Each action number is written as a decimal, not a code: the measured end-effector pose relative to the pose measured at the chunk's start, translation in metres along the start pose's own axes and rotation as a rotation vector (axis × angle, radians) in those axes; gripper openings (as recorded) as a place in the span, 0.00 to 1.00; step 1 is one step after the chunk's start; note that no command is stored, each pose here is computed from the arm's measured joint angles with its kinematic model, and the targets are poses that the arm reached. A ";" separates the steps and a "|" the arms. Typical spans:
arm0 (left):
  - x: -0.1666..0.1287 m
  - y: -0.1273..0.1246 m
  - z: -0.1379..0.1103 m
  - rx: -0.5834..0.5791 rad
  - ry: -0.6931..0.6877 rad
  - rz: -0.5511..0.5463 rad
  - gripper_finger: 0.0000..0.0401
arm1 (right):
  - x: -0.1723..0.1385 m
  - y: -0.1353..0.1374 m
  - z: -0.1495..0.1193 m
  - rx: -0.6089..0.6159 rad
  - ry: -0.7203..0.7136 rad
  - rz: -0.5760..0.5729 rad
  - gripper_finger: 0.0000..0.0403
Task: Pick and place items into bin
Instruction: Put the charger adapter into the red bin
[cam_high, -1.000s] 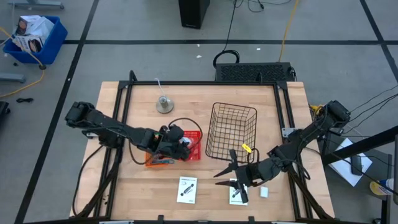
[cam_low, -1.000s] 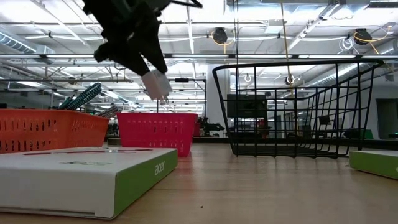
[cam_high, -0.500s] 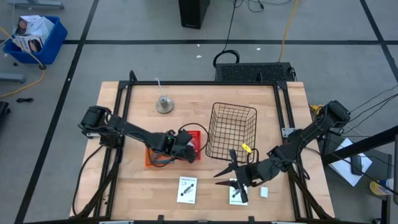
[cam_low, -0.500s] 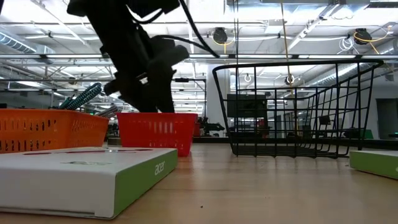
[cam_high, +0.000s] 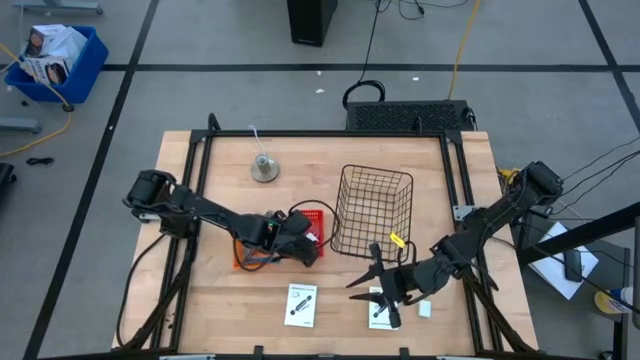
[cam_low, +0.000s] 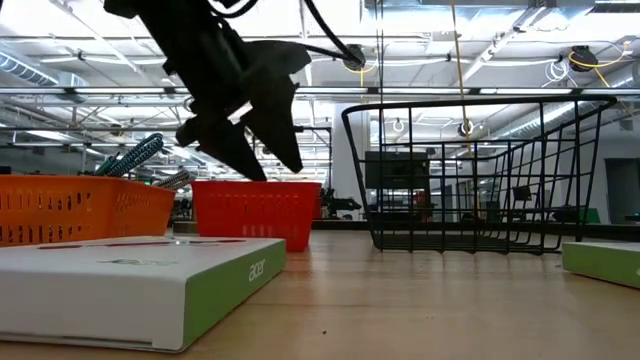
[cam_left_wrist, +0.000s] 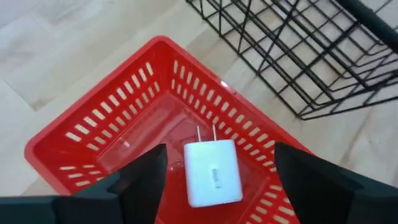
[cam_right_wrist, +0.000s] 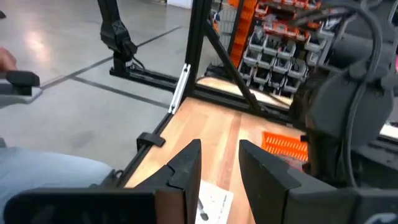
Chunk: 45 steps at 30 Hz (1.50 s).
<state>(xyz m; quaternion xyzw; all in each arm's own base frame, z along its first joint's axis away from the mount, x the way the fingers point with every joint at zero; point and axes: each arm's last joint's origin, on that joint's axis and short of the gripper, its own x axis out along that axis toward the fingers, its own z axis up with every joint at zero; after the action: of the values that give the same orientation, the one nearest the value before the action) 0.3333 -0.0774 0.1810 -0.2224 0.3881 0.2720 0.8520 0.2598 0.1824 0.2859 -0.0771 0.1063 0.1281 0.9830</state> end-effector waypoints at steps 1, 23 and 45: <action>-0.002 0.000 0.000 0.006 0.001 -0.003 0.77 | -0.001 0.001 0.000 0.006 0.009 0.004 0.25; -0.093 -0.041 0.017 0.189 -0.337 -0.463 0.76 | -0.054 0.022 -0.037 0.574 0.524 -0.051 0.25; -0.165 -0.036 0.056 0.413 -0.788 -0.698 0.76 | -0.090 0.043 -0.067 1.423 0.979 -0.492 0.27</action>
<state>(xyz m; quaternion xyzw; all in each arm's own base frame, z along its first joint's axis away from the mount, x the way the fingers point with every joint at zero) 0.2953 -0.1195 0.3495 -0.0478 -0.0106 -0.0453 0.9978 0.1501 0.1905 0.2365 0.4837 0.5482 -0.2295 0.6425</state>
